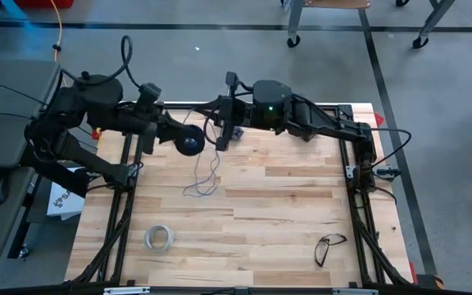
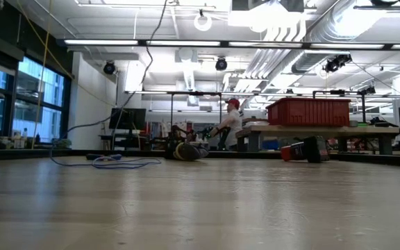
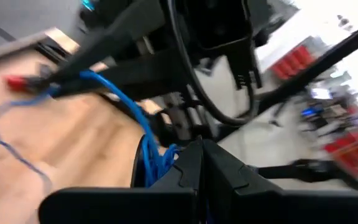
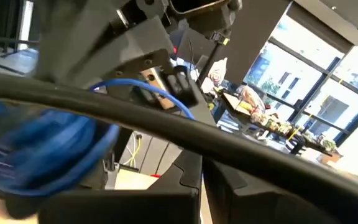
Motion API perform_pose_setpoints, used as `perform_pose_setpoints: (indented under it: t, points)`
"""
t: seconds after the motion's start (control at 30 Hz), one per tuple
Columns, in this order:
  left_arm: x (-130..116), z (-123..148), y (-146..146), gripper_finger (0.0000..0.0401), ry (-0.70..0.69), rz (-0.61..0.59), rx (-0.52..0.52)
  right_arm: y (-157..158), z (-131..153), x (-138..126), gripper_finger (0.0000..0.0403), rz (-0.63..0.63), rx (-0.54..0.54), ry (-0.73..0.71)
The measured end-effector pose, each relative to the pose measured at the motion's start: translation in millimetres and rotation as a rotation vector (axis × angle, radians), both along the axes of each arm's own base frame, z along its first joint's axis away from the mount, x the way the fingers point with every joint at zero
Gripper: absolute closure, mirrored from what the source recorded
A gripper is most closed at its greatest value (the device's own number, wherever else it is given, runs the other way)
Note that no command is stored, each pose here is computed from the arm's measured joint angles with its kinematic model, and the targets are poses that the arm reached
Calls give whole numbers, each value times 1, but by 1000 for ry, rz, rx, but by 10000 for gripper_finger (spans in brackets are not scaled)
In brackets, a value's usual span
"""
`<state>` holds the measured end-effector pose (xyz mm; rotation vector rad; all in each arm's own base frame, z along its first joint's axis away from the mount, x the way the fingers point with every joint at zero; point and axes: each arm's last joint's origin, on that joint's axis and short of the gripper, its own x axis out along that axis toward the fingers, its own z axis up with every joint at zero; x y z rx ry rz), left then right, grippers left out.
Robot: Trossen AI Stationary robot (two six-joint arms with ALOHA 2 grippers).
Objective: Coil cords
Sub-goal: Coil the blue wire onto the black spool
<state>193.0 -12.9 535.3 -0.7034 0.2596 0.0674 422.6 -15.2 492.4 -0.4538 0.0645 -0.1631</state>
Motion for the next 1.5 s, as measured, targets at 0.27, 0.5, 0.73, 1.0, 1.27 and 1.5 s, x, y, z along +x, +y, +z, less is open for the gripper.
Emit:
perform_pose_setpoints:
  t: [0.27,0.5,0.73,1.0,1.27,1.5]
  points:
    - [-5,-14,11,401,171,135,328,-8,3,-11,403,-57,10,41]
    - [-3,-5,12,401,107,150,522,-12,4,-20,403,-96,60,90]
    - [-5,7,12,401,13,143,657,-12,3,-24,403,-106,94,121]
    - [-4,17,12,401,-49,164,831,-11,2,-24,403,-75,119,120]
    - [-4,16,13,401,-7,149,973,-11,8,-31,403,-79,159,100]
    - [-5,16,16,401,63,204,1087,-12,11,-35,400,-127,158,99]
